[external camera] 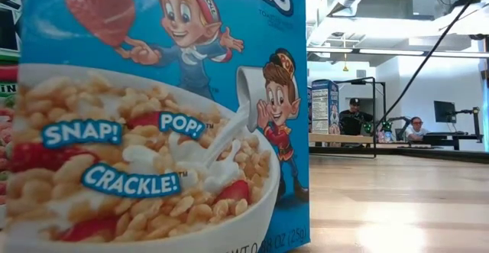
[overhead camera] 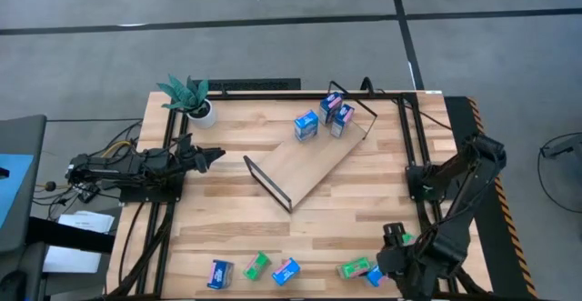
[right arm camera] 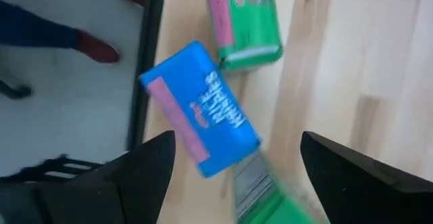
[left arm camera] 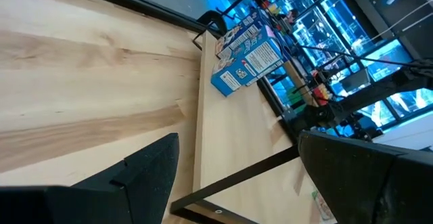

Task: Stack cereal on shelf
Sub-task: Put the right light blue cereal box on the shelf aligned with the light blue cereal box

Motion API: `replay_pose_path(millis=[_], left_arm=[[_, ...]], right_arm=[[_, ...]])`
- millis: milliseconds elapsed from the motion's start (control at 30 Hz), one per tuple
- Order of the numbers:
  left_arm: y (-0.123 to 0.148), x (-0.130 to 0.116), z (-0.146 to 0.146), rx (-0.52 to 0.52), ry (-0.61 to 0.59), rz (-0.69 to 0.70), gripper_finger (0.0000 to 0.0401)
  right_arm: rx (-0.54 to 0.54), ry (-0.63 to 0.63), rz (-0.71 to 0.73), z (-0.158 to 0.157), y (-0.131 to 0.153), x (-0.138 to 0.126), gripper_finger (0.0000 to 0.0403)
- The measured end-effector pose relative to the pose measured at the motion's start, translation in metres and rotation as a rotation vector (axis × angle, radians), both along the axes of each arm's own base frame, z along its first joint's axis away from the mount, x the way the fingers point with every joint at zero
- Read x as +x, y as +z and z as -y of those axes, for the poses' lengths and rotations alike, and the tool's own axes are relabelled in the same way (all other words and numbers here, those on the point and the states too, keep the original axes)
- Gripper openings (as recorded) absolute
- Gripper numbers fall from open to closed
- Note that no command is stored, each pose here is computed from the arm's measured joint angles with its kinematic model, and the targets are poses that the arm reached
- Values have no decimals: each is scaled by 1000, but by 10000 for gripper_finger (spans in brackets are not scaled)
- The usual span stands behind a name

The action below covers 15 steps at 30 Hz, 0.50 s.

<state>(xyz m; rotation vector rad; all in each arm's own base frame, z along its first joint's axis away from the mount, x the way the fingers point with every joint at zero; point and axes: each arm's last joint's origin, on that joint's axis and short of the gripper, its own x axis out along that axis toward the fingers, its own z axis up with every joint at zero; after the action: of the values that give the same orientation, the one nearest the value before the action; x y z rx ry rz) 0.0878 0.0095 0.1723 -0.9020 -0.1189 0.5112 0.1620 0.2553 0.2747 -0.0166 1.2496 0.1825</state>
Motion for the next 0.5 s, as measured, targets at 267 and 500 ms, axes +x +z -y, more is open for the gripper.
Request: replay_pose_path(millis=[267, 500], left_arm=[[0, 0, 0, -22, 7, 12, 293], [0, 0, 0, -21, 10, 11, 293]], right_arm=[[-48, 71, 61, 1, 4, -10, 341], [-99, 193, 138, -7, -7, -7, 341]])
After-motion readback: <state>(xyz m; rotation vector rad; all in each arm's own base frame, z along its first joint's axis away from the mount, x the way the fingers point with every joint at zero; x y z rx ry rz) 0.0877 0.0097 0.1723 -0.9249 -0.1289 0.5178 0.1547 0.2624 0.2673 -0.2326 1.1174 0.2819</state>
